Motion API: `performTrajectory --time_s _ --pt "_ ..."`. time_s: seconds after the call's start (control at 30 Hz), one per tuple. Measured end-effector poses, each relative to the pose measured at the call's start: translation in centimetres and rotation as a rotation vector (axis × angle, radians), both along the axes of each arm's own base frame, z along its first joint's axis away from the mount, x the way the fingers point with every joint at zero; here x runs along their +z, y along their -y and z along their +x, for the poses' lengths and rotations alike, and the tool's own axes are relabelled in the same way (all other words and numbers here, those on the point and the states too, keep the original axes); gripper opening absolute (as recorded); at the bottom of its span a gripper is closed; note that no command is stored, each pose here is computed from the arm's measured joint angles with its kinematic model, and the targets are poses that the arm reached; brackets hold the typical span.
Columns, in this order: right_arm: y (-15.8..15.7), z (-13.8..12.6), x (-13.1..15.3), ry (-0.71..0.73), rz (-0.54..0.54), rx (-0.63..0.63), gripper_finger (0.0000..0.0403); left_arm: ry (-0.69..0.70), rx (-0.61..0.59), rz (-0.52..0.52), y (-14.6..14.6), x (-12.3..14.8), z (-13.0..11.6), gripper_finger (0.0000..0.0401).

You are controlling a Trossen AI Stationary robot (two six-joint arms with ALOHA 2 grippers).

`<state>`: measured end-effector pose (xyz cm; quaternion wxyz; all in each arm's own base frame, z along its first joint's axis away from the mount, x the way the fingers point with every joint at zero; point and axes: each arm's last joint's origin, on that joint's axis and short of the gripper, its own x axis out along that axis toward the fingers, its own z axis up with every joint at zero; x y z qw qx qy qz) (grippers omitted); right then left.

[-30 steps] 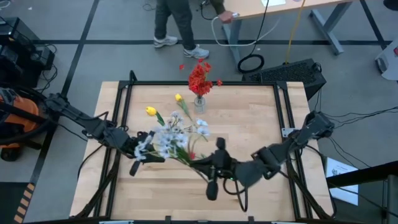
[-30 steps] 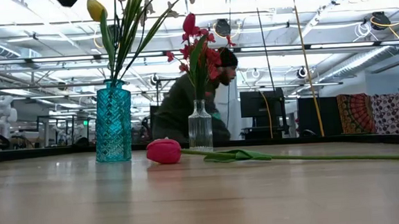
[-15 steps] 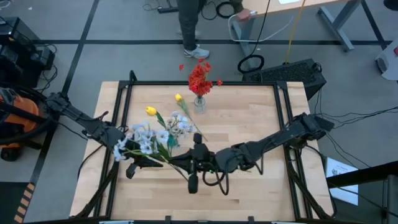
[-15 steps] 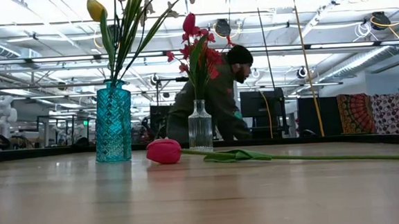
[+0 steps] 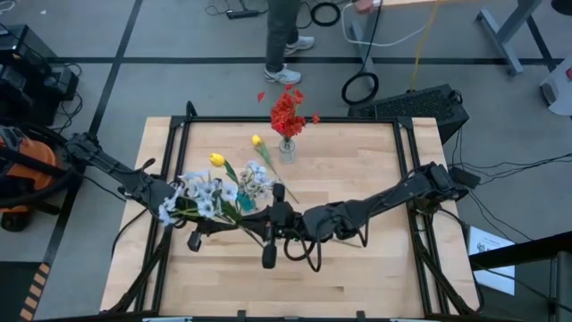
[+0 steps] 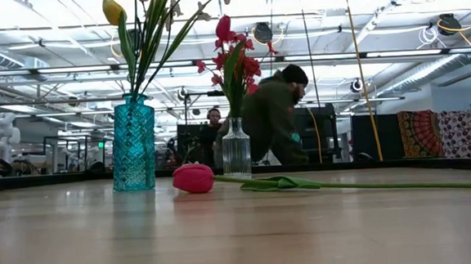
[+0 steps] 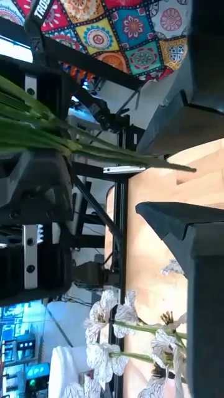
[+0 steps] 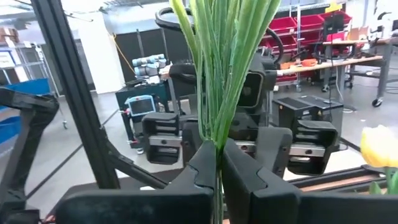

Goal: Sort flowers into vase by color
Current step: Put the white flowers into the blue vase

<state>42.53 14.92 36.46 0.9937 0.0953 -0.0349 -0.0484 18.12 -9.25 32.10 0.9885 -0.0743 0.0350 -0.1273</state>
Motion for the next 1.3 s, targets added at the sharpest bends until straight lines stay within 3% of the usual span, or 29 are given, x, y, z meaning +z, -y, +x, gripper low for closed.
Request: performTrajectory --time_s 1.07,1.3 --pt "2.9 1.3 -0.5 -0.012 -0.008 -0.015 0.0004 0.047 0.124 -0.022 -0.4 0.5 0.1 0.013" --pt "3.1 1.4 -0.5 -0.01 -0.008 0.001 0.0004 0.098 0.148 -0.048 -0.4 1.0 0.1 0.008"
